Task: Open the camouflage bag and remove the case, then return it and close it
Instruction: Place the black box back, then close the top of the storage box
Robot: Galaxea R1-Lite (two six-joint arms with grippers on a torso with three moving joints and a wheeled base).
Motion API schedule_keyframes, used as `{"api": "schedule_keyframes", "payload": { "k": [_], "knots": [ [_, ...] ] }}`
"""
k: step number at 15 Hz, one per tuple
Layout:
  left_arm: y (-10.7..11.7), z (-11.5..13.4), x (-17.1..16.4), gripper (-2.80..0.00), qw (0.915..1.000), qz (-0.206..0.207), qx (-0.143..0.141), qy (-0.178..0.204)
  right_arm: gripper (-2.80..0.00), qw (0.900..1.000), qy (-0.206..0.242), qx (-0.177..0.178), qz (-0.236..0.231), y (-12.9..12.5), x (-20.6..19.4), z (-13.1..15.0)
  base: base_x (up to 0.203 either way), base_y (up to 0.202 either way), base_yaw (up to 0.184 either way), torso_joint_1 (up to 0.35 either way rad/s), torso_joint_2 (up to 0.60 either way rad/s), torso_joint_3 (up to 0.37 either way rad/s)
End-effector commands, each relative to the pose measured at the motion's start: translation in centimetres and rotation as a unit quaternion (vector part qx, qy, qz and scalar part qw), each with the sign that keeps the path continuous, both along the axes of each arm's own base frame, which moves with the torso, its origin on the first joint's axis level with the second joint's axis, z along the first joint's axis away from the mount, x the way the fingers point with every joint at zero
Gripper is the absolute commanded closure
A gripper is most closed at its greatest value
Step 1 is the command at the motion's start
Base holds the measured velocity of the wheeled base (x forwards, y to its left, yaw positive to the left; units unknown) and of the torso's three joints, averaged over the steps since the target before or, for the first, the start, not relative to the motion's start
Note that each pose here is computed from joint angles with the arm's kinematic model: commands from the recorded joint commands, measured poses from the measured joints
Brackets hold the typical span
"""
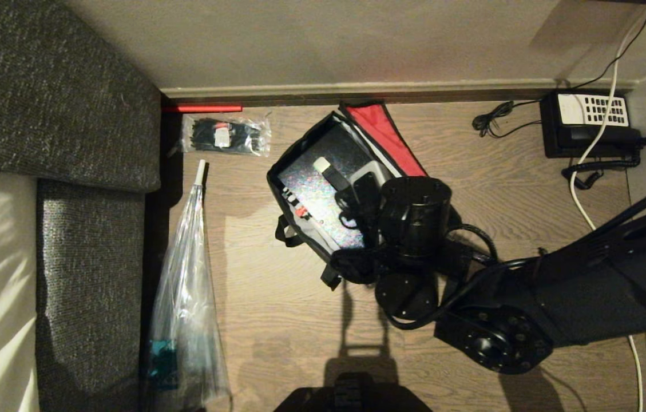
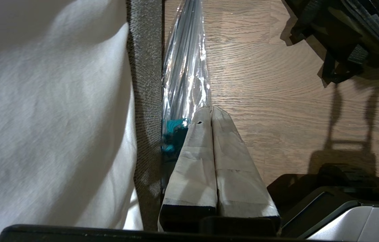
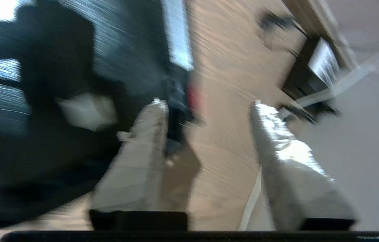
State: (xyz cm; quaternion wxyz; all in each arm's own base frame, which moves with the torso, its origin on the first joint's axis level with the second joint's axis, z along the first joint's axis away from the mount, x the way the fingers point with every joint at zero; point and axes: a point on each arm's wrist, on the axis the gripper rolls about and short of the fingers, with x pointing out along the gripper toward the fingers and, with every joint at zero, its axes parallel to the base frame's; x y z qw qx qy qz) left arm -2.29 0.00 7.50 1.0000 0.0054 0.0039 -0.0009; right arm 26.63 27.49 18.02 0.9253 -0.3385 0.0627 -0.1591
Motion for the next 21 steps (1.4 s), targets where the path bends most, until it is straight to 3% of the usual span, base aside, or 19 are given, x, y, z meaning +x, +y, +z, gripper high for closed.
{"api": "schedule_keyframes", "payload": {
  "k": [1,5,6,8,9,12,15,16,18,19,21],
  "knots": [
    [0.0,0.0,0.0,0.0,1.0,0.0,0.0,0.0,-2.8,0.998,0.0,0.006,-0.061,-5.3,0.8,1.3,0.0,0.0,0.0,0.0,0.0,0.0],
    [0.0,0.0,0.0,0.0,1.0,0.0,0.001,0.0,-2.8,0.99,0.005,0.021,-0.142,-12.9,1.5,2.3,0.0,0.0,0.0,0.0,0.0,0.0],
    [0.0,0.0,0.0,0.0,1.0,0.0,0.0,0.0,0.0,0.987,0.006,0.023,-0.156,-14.6,1.6,2.3,0.0,0.0,0.0,0.0,0.0,0.0],
    [0.0,0.0,0.0,0.0,1.0,0.0,0.0,0.0,0.0,0.985,0.014,0.03,-0.17,-17.8,1.7,1.9,0.0,0.0,0.0,0.0,0.0,0.0],
    [0.0,0.0,0.0,0.0,1.0,0.0,0.0,-0.001,0.0,0.985,0.006,0.059,-0.162,-18.6,1.9,1.8,0.0,0.0,0.0,0.0,0.0,0.0],
    [0.0,0.0,0.0,0.0,1.0,0.0,0.001,0.0,0.0,0.985,0.045,0.074,-0.149,-20.4,2.5,0.8,0.0,0.0,0.0,0.0,0.0,0.0],
    [0.0,0.0,0.0,0.0,1.0,0.0,0.0,0.0,0.0,0.988,0.087,0.123,-0.041,-22.0,3.2,0.9,0.0,0.0,0.0,0.0,0.0,0.0],
    [0.0,0.0,0.0,0.0,1.0,0.0,0.0,0.0,0.0,0.984,0.098,0.15,0.01,-22.2,3.5,1.0,0.0,0.0,0.0,0.0,0.0,0.0],
    [0.0,0.0,0.0,0.0,1.0,0.001,0.0,0.0,0.0,0.96,0.142,0.214,0.113,-22.6,3.7,0.3,0.0,0.0,0.0,0.0,0.0,0.0],
    [0.0,0.0,0.0,0.0,1.0,0.0,0.001,0.0,0.0,0.95,0.167,0.232,0.124,-24.0,3.8,-0.2,0.0,0.0,0.0,0.0,0.0,0.0],
    [0.0,0.0,0.0,0.0,1.0,0.0,0.001,0.0,0.0,0.934,0.228,0.232,0.145,-25.4,3.6,-1.4,0.0,0.0,0.0,0.0,0.0,0.0]
  ]
}}
